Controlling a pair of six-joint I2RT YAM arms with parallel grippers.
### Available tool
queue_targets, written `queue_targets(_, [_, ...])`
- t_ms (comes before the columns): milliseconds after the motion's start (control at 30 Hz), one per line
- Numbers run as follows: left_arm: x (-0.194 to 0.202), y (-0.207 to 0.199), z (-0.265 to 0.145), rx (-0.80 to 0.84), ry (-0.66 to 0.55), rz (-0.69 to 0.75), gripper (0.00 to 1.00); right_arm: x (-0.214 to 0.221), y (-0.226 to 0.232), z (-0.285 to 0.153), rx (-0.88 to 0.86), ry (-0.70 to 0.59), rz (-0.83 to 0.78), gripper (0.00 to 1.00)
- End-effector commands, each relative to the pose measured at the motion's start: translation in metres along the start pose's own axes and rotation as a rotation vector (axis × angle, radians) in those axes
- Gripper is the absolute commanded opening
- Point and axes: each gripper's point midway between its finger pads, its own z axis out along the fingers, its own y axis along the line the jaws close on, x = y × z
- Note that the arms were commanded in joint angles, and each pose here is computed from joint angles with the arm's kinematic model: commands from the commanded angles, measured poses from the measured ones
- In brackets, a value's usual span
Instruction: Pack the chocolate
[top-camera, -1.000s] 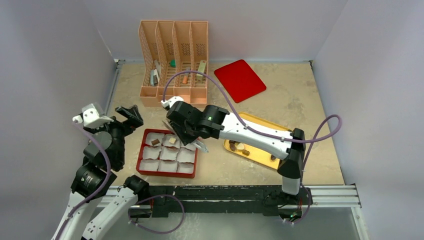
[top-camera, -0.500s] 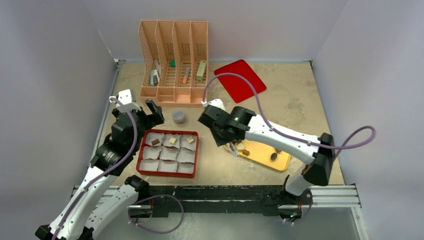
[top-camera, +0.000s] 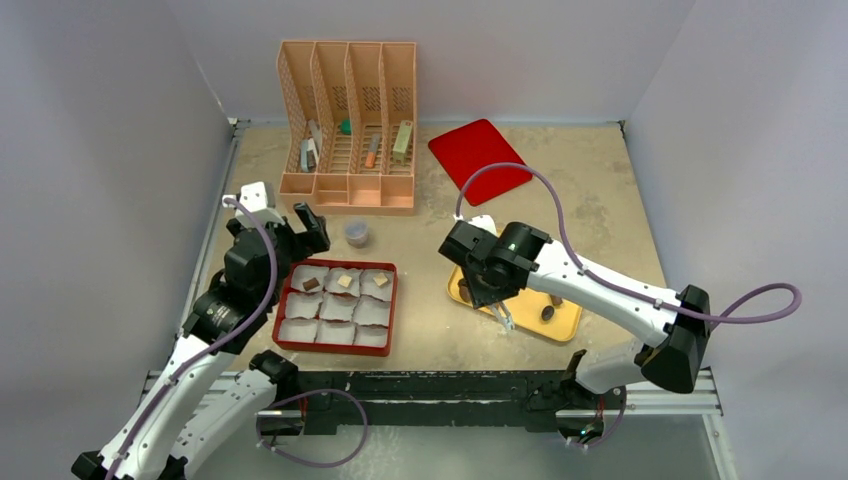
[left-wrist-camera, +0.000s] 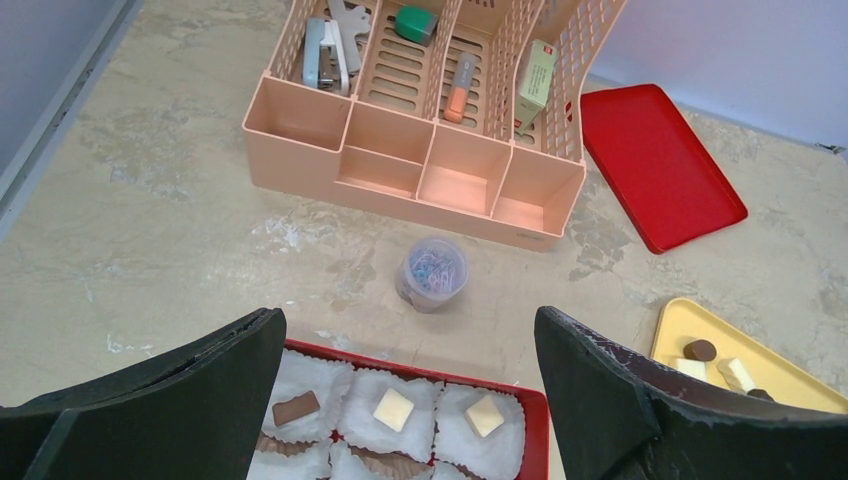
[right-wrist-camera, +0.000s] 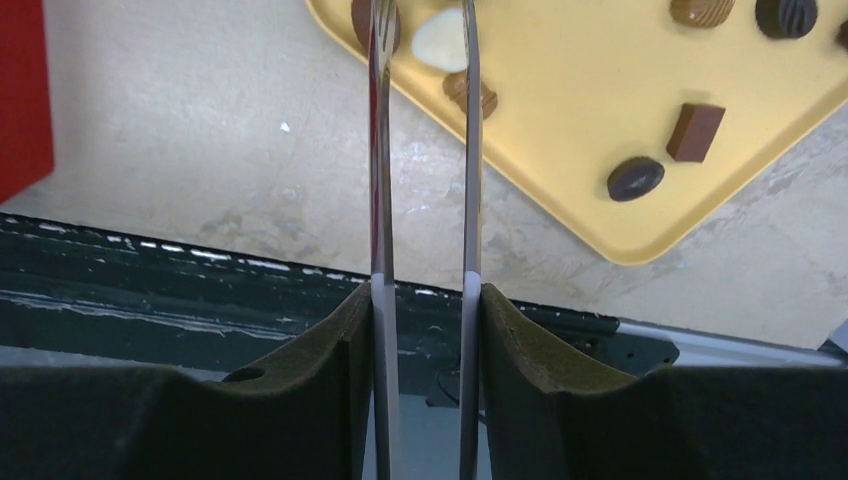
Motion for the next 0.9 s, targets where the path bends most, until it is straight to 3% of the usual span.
queue_targets(0, [-0.013, -0.004, -0.001, 0.021, -0.049, -0.001, 0.95, 0.015, -0.003, -0.003, -0.032, 0.04, 0.038, 0.41])
queue_targets(867, [-0.014, -0.002, -0.001, 0.009, -0.058, -0.008, 0.95, 0.035, -0.006, 0.015, -0.035, 0.127, 0.026, 0.45])
